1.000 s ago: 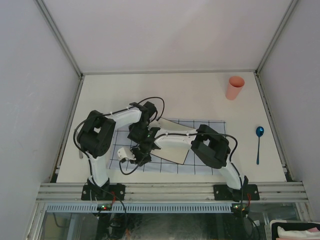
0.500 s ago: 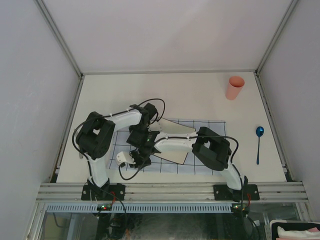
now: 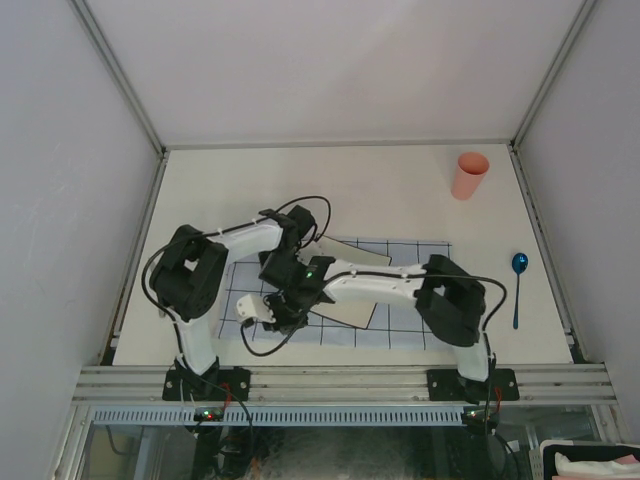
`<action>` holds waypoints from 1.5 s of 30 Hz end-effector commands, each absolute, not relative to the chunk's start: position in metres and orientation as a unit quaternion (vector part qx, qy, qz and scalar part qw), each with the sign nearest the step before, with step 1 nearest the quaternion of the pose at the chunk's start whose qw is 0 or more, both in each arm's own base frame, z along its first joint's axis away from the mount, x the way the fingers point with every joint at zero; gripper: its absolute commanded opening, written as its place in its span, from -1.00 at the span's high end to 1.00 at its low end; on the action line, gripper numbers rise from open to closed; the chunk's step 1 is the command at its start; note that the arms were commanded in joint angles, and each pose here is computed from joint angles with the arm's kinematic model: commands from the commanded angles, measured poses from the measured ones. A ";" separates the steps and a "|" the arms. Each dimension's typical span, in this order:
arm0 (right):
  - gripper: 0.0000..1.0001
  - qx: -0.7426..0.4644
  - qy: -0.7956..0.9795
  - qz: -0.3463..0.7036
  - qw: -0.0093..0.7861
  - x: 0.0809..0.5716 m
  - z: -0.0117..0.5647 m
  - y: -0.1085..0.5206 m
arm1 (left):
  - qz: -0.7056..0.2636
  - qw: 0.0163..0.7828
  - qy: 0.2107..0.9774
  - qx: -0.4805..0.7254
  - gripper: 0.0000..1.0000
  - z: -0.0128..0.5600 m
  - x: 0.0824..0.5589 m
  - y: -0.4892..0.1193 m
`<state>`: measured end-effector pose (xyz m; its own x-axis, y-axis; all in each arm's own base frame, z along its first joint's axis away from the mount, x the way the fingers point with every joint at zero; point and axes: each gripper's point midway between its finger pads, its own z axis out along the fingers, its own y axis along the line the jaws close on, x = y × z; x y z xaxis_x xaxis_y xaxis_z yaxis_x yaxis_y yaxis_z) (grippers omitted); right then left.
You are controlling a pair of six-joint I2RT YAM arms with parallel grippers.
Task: Set the dinner table for one person
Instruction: Adjust the plate on the napkin.
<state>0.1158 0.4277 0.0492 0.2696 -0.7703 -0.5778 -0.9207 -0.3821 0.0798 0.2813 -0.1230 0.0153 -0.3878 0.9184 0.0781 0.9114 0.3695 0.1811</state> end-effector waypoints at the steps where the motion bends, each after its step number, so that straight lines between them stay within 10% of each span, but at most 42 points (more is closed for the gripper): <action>1: 0.73 -0.740 0.560 0.268 0.261 0.158 0.152 0.414 | 0.088 0.110 0.828 0.543 0.98 0.064 0.309 -0.149; 10: 1.00 -0.638 0.675 0.226 0.295 0.222 0.182 0.293 | 0.060 0.186 0.781 0.593 1.00 0.130 0.327 -0.192; 25: 1.00 -0.635 0.713 0.190 0.228 0.174 0.103 0.185 | -0.005 0.240 0.729 0.641 0.99 0.157 0.363 -0.299; 45: 1.00 -0.633 0.741 0.196 0.109 0.155 0.034 0.141 | -0.147 0.158 0.641 0.736 0.99 0.110 0.259 -0.369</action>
<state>0.1522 0.1370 0.0395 -0.2065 -0.9011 -0.3812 -0.9744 0.1541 0.1634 0.2871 -0.3401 0.0948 0.0392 0.9489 -0.3131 0.9974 -0.0183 0.0693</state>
